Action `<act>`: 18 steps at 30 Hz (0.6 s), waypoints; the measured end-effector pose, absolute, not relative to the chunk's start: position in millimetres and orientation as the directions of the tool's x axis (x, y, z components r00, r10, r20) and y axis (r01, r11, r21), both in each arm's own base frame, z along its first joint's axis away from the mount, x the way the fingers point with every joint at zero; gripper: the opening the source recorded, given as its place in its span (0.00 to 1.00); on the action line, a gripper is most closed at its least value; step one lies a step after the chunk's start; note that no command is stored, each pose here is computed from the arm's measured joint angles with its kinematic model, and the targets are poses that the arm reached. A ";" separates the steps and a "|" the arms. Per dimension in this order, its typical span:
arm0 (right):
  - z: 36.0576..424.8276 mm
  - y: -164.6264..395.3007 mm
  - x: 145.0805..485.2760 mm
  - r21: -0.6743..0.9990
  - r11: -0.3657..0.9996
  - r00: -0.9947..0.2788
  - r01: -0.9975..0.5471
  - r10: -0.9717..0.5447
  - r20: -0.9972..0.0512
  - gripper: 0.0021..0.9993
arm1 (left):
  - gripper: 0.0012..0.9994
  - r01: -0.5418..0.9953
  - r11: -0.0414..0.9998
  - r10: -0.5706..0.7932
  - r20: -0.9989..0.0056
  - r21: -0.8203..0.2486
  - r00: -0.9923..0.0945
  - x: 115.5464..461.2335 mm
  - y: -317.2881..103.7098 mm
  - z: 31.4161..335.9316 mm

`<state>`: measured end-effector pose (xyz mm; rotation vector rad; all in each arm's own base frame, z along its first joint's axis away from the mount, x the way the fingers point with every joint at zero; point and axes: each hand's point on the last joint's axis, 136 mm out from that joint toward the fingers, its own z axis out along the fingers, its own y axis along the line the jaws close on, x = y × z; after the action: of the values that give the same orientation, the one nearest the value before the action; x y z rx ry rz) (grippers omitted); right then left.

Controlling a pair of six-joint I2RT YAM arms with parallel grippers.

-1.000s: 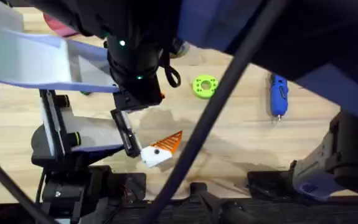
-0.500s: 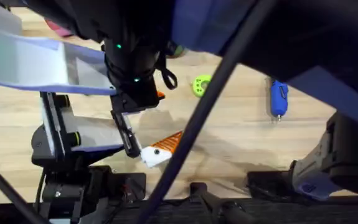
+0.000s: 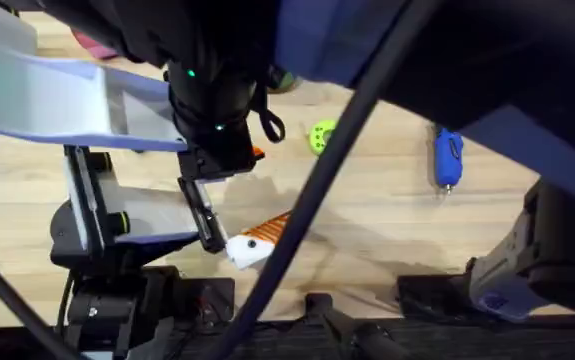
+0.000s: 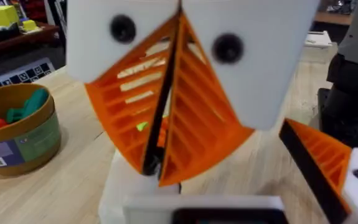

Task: Pick up the gripper from the table and insert it into the empty holder that is missing its gripper. Then pick up a screw, insert it into the mounting hole, and use the screwdriver to tighten it. Finally, clean up the table by picking up the vegetable and placing it into the bucket.

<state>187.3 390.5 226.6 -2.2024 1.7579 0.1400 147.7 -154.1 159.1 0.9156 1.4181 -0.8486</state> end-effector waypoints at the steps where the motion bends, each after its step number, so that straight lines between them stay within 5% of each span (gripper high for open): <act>1: 226.6 390.3 187.6 -0.185 -0.192 0.238 -0.964 -0.933 -0.271 0.00 | 0.99 0.904 0.427 0.051 -0.999 0.018 -0.005 147.7 -154.1 159.0; 18: 223.7 384.8 197.5 -0.190 -0.170 0.216 -0.967 -0.943 -0.254 0.00 | 0.99 0.904 0.426 0.053 -0.999 0.021 -0.001 147.6 -154.2 159.1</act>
<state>197.5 384.8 223.7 -2.1874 1.7891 0.1102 147.6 -154.2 159.1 0.9182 1.4157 -0.8458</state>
